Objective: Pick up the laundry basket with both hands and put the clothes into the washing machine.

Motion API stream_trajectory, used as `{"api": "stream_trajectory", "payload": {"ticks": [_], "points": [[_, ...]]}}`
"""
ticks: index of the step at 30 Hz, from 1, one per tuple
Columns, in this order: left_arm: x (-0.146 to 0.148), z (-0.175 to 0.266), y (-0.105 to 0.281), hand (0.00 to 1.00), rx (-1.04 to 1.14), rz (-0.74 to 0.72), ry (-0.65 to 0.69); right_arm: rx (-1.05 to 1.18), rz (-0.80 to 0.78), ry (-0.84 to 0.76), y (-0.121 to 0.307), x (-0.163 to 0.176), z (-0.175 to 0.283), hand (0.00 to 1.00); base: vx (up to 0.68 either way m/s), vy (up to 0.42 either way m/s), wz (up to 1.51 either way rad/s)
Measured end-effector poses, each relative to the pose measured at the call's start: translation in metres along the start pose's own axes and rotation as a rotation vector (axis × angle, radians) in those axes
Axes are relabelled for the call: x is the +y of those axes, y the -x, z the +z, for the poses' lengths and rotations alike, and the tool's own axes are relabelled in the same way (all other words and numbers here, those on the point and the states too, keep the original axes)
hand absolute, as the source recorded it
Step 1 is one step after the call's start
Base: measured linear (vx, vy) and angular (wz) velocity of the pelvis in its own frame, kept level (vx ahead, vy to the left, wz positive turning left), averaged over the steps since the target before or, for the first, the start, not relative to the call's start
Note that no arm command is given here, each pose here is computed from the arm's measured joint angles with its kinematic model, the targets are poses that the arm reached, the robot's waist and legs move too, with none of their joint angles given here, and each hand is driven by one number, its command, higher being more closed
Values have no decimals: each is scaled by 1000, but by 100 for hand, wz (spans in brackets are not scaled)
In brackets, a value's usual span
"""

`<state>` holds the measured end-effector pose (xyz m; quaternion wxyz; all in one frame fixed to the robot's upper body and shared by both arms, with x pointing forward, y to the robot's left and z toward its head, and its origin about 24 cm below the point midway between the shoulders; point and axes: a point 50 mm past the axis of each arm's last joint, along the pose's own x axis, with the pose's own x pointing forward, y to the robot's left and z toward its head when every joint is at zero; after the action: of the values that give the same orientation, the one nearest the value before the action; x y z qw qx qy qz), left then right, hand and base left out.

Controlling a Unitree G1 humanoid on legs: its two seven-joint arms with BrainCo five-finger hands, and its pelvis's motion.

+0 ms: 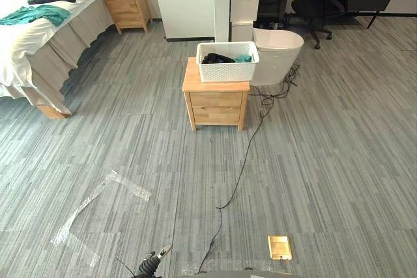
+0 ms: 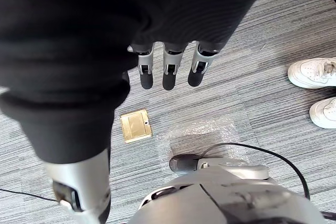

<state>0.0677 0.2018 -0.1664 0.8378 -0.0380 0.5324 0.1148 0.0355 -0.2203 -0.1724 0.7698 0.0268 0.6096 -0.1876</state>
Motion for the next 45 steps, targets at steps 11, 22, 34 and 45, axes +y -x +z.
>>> {"api": "stream_trajectory", "payload": {"ticks": [11, 22, 34, 45], "points": [[6, -3, 0, 0, 15, 22, 38, -1, 13, 3, 0, 4, 0, 0, -39, 4, 1], [14, 20, -5, 0, -44, 47, 94, -41, 36, -4, -1, 13, 13, 0, -35, -13, 14], [3, -2, 0, 0, 12, 36, 162, -94, 1, 9, -3, -3, 33, 0, 123, 151, -32], [15, 17, -2, 0, -53, 85, 250, -85, 52, -43, -1, 11, 30, 0, 451, 159, 11]]}}
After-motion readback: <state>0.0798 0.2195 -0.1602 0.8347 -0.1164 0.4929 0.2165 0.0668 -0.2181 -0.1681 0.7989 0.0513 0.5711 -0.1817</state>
